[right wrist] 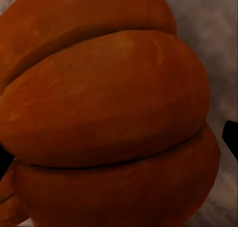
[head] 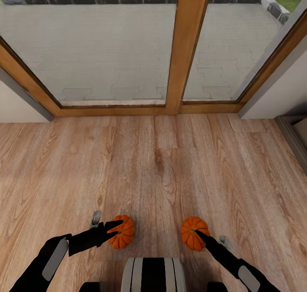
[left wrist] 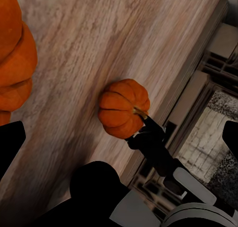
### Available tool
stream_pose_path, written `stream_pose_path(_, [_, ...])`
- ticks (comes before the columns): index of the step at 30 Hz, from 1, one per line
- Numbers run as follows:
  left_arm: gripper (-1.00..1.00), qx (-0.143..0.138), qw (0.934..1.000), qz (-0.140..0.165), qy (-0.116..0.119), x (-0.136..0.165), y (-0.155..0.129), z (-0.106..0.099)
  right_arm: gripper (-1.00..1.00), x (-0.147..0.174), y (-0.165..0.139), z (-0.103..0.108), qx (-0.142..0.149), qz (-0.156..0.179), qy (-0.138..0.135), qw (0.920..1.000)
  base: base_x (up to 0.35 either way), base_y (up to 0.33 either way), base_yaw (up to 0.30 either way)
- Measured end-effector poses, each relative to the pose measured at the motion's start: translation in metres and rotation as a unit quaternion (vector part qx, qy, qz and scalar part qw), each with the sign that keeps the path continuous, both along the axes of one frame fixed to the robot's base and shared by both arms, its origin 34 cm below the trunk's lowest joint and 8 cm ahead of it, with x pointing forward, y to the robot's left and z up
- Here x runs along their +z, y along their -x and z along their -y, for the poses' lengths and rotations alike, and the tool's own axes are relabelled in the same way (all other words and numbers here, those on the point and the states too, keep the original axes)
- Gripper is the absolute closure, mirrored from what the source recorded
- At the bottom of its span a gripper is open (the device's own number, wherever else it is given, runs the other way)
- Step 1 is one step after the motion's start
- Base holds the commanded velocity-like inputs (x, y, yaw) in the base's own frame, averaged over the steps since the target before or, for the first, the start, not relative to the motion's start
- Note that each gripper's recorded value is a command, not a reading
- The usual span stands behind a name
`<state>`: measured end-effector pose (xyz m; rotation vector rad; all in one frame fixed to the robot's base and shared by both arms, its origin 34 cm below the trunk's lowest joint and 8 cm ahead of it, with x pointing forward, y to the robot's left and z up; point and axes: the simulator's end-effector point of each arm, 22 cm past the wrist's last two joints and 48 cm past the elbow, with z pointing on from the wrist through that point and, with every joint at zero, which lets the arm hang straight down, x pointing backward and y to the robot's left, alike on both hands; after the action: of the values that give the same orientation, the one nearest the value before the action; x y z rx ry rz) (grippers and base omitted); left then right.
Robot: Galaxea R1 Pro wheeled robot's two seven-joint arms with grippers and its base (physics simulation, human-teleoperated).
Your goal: Place each of the two pumpkins and all three candles from the living room inside a cabinet in the living room (use any cabinet), then make sure every cabinet is closed, and position the cauldron so it is next to a table in the living room.
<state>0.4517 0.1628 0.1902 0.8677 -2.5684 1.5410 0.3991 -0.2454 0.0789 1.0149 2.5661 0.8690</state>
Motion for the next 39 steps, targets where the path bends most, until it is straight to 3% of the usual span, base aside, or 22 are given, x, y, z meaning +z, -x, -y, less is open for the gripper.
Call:
stream_pose_path(3, [-1.00,0.000,1.0000,0.000,0.000,-0.0001,0.0000,0.0000,-1.00,0.0001,0.0006,-0.0012,0.002,0.000,-0.001,1.0000,0.000,0.000,0.000])
stream_pose_path(4, [-1.00,0.000,1.0000,0.000,0.000,0.0000,-0.0001,0.0000,1.00,0.0001,0.0005,-0.0011,0.001,0.000,-0.001,1.0000,0.000,0.000,0.000])
stream_pose_path(22, [-1.00,0.000,1.0000,0.001,0.000,0.0003,-0.0004,0.0001,1.00,-0.0002,0.0010,-0.0004,0.003,-0.001,0.000,1.0000,0.000,0.000,0.000])
stream_pose_path(39, [-1.00,0.000,1.0000,0.000,0.000,-0.0002,0.0001,0.0000,1.00,0.0029,0.0015,-0.0033,0.002,-0.003,-0.016,0.9999,0.000,0.000,0.000])
